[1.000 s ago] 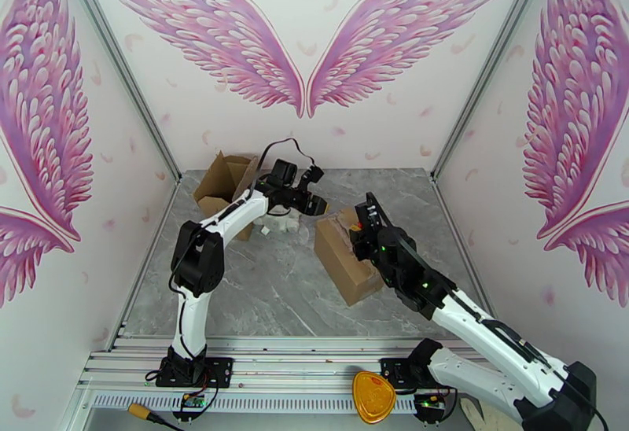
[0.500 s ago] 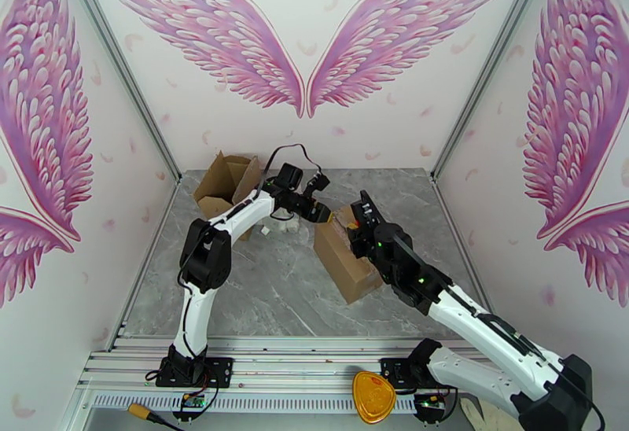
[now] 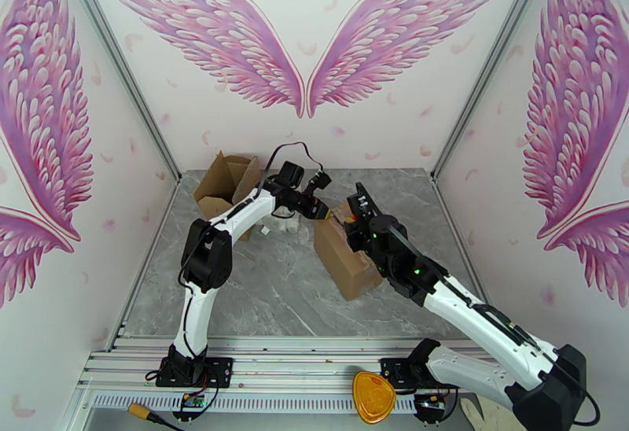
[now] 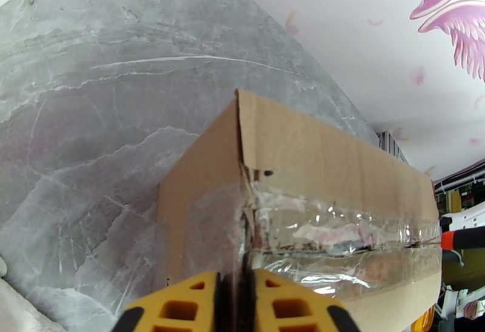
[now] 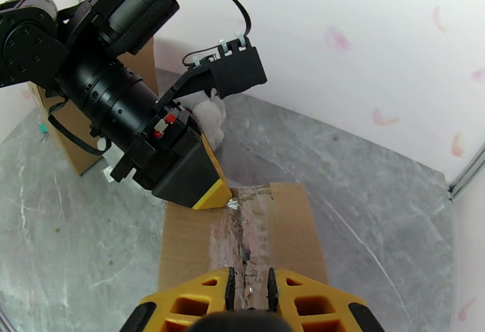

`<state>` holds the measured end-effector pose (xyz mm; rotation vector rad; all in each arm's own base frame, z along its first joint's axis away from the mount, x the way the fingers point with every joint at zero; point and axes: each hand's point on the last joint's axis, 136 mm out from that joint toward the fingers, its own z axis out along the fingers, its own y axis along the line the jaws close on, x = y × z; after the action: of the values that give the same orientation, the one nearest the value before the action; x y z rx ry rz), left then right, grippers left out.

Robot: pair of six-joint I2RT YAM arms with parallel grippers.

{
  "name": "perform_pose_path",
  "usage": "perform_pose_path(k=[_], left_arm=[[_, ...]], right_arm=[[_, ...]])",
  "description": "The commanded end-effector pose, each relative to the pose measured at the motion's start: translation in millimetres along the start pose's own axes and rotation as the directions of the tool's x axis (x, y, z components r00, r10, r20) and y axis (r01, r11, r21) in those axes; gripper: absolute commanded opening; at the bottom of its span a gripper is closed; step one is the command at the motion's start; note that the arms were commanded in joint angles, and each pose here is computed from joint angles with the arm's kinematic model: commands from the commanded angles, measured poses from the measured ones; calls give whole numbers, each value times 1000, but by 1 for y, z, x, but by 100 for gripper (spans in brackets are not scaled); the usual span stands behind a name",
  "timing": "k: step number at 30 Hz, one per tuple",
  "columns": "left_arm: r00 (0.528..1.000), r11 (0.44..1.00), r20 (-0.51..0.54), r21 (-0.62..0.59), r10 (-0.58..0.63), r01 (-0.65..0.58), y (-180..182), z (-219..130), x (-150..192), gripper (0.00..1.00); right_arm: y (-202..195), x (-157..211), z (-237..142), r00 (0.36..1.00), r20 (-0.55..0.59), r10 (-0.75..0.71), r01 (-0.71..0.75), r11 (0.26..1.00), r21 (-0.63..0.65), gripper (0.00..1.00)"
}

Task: Unpack the express box

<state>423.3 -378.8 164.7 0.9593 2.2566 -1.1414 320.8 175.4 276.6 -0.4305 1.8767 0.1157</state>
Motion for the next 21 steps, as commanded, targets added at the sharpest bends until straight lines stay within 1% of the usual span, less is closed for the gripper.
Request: perform_pose_path(k=[1,4,7,11,12,17,19,21], left_arm=[[996,988,-68,-149,-53,43,38,12,27,11],[997,980,-57,-198,-46,34,44,7,25,6],[998,969,-42,-245,-42,31,51,2,22,0],[999,962,-14,-271,-31,26,53,-3,16,0],[1000,961,-12,-275,-28,24,53,-3,15,0],[1000,956,-5,-291,-22,20,54,-7,12,0],[1000,955,-3,-297,-19,17,54,-8,12,0],[1000,952,3,-306,-14,15,55,-10,9,0]], right_arm=[[-5,-25,-7,999,43,26,-27,999,19,0],[-8,-32,-13,999,31,38,-38,999,21,0],[-8,-25,-15,998,16,57,-58,998,18,0],[-6,13,-5,996,-55,66,-64,997,33,0],[-7,17,-4,995,-68,67,-64,997,42,0],[-11,-1,-17,998,-21,60,-60,997,39,0],[-10,9,-15,998,-28,59,-58,998,39,0],[-9,20,-13,996,-62,58,-55,998,41,0]])
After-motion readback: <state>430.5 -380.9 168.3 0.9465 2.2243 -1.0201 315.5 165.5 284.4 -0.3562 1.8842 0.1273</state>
